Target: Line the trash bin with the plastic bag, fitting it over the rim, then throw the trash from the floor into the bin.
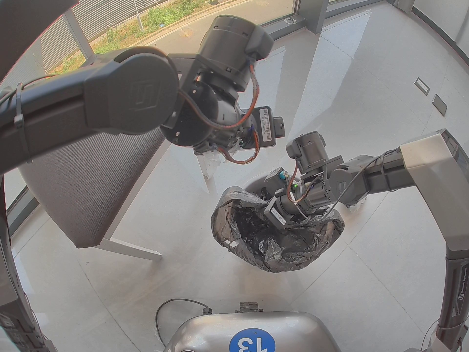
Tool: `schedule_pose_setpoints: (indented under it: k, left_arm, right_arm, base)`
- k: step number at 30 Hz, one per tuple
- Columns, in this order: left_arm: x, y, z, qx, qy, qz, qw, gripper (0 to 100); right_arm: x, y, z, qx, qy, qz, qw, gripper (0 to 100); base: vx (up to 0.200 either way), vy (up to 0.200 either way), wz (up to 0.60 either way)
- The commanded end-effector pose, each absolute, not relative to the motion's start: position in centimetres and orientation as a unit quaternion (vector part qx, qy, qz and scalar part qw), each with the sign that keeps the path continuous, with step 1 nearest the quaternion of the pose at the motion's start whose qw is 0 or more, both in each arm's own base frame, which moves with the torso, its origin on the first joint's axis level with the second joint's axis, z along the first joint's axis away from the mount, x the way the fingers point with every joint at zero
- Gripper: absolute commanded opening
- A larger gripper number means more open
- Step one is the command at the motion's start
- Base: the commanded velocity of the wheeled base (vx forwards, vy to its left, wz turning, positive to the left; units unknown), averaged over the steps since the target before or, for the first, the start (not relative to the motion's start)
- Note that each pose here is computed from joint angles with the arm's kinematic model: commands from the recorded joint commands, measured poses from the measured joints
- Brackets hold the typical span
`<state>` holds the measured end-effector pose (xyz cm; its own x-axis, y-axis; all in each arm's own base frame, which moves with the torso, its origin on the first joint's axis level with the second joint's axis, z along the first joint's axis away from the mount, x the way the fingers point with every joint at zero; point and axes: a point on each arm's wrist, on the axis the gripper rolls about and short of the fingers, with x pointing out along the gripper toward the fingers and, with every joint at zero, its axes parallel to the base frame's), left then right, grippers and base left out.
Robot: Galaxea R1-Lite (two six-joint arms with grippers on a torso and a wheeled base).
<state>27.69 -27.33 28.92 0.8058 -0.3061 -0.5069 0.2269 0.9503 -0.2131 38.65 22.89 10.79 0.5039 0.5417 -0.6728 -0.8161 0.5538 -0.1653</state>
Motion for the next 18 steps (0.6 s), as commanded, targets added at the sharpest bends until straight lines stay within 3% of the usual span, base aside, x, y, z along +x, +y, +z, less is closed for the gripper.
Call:
schedule_pose_setpoints:
  k: [1,18]
  left_arm:
    - [27.8,-27.5,28.7,-0.069,0.281,-0.14,0.947,100]
    - [27.4,-27.7,28.6,-0.073,0.285,-0.141,0.945,100]
  right_arm:
    - [38.8,22.5,12.2,-0.238,0.269,0.402,0.842,0]
    - [41.4,20.1,15.6,-0.229,0.22,0.356,0.879,0]
  base:
    - [0.0,0.0,0.0]
    - [0.0,0.0,0.0]
